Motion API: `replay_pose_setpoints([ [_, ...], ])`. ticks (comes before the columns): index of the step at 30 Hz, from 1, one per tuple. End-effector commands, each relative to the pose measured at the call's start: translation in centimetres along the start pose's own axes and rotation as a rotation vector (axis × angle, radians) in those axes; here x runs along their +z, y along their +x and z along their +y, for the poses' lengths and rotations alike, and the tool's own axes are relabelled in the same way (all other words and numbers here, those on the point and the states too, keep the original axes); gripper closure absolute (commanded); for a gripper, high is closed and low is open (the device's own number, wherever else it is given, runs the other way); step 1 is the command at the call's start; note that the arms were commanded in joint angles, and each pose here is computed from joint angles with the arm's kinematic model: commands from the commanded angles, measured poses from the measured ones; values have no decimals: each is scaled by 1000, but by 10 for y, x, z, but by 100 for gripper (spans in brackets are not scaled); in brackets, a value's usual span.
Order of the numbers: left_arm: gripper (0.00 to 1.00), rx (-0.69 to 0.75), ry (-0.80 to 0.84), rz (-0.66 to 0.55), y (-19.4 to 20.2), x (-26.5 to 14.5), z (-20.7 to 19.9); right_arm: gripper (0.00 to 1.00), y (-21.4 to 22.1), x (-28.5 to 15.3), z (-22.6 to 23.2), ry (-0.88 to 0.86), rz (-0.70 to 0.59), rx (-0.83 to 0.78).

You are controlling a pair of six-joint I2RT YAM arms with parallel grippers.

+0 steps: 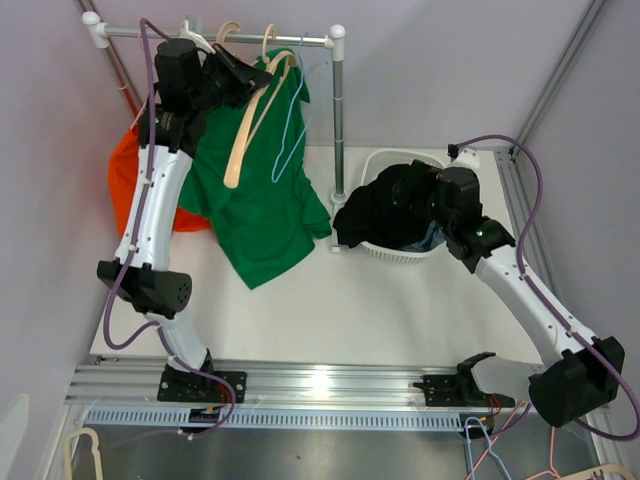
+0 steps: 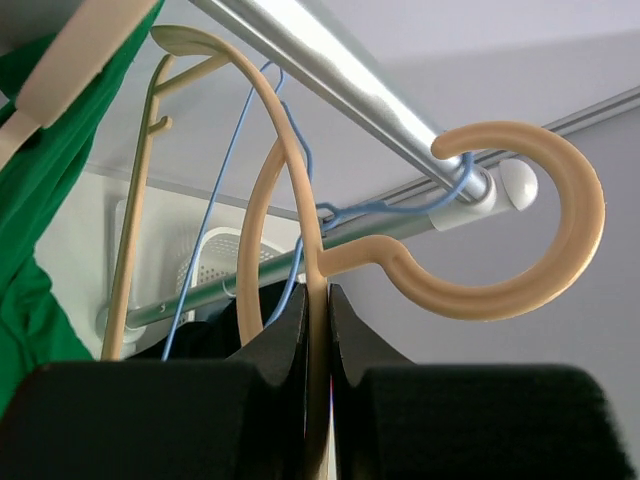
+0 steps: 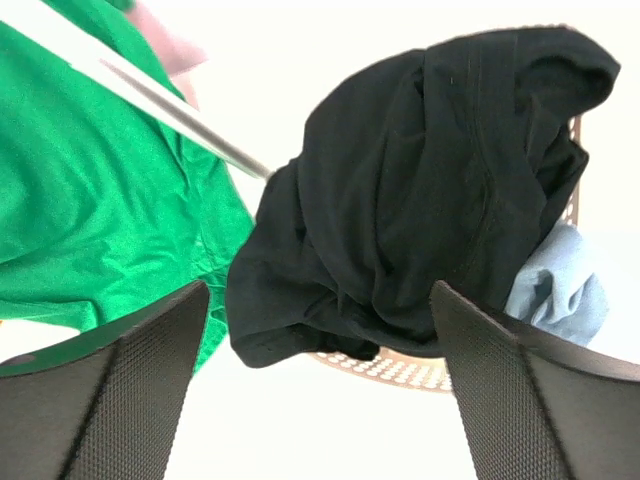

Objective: Remove the t-shirt from the hanger

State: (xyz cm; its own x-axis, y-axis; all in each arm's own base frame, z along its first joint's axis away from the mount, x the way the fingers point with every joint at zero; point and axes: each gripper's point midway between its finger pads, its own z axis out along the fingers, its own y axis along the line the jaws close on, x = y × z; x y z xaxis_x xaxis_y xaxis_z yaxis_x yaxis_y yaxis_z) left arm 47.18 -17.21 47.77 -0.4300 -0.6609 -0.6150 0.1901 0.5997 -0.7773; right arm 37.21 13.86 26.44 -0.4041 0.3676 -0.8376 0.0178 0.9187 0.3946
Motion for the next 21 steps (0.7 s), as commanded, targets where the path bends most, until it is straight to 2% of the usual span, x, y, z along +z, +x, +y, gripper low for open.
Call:
replay_pose_setpoints([
  [1, 99, -58, 107, -28, -13, 7, -25, 0, -30, -22, 12, -27, -87, -28],
  [8, 99, -132, 140, -82, -27, 24, -32, 0, -45, -57, 35, -102, -153, -69],
  [16, 99, -101, 209, -111, -25, 24, -48, 1, -32, -56, 30, -102, -139, -85],
  [21, 100, -104, 142, -106, -25, 36, -36, 0, -28, -57, 32, -116, -128, -76],
])
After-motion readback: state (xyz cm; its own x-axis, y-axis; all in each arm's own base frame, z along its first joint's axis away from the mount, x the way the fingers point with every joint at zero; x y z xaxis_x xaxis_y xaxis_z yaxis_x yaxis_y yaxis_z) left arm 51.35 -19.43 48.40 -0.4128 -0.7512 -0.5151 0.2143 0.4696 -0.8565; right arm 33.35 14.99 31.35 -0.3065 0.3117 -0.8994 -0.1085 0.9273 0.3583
